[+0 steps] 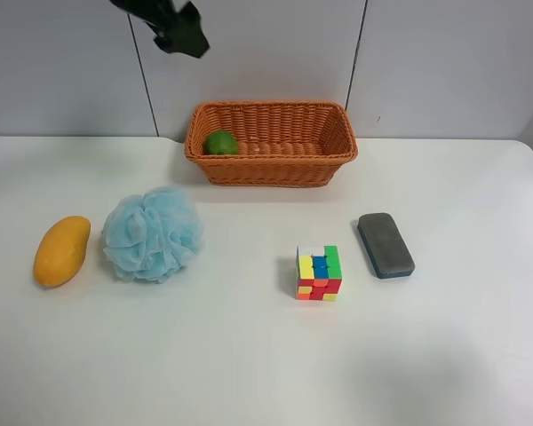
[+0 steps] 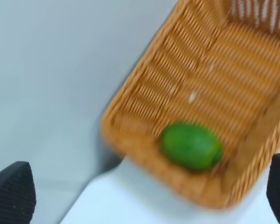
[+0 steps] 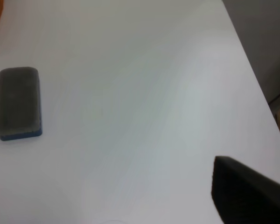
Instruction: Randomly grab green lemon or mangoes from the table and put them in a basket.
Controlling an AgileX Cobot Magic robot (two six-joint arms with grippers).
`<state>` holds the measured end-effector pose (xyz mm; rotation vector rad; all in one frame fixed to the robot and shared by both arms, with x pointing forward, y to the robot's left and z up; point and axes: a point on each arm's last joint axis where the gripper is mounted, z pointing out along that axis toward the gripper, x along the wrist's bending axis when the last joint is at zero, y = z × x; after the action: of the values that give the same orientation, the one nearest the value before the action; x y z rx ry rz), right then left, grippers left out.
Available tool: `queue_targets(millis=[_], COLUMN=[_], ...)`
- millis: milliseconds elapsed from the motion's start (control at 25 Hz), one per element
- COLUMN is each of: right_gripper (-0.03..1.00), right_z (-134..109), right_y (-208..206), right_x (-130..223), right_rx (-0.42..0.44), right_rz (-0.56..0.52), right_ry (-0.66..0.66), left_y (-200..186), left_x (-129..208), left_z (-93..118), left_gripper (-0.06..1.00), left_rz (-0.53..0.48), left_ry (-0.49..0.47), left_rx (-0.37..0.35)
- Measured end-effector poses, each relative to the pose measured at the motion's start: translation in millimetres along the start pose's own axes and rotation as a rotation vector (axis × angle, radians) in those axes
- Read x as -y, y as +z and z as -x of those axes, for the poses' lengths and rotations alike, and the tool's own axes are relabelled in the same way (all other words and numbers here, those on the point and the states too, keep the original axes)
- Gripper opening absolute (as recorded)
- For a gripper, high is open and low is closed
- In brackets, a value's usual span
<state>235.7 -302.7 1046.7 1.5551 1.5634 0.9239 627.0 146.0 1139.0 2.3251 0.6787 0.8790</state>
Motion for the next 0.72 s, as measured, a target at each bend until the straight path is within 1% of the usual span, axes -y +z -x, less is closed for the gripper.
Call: queue_targets(millis=[80, 200, 280, 320, 440, 560, 640, 720], right_gripper=[0.99, 0.99, 0.99, 0.99, 0.99, 0.99, 0.99, 0.99], right_z=[0.0, 0.0, 0.0, 0.0, 0.0, 0.0, 0.0, 0.0], right_y=[0.0, 0.0, 0.0, 0.0, 0.0, 0.0, 0.0, 0.0], right_x=[0.0, 0.0, 0.0, 0.0, 0.0, 0.0, 0.0, 0.0], right_rx=[0.0, 0.0, 0.0, 0.0, 0.0, 0.0, 0.0, 0.0], right_rz=[0.0, 0.0, 0.0, 0.0, 0.0, 0.0, 0.0, 0.0], right_ry=[0.0, 0.0, 0.0, 0.0, 0.0, 0.0, 0.0, 0.0], left_y=[-33.2, -84.0, -118.5, -138.4, -197.5, -252.3, -287.2, -313.0], left_x=[5.2, 19.0, 32.2, 39.5, 65.6, 94.8, 113.2, 129.5], left_z=[-11.0, -23.7, -28.8, -28.7, -28.0, -16.5, 4.0, 29.0], left_gripper=[0.99, 0.99, 0.99, 0.99, 0.99, 0.99, 0.99, 0.99], left_rz=[-0.056, -0.158, -0.209, -0.224, -0.236, -0.233, -0.219, -0.196], left_ry=[0.003, -0.033, -0.079, -0.103, -0.178, -0.247, -0.285, -0.335], left_rx=[-0.029, -0.061, -0.091, -0.105, -0.194, -0.318, -0.4, -0.469])
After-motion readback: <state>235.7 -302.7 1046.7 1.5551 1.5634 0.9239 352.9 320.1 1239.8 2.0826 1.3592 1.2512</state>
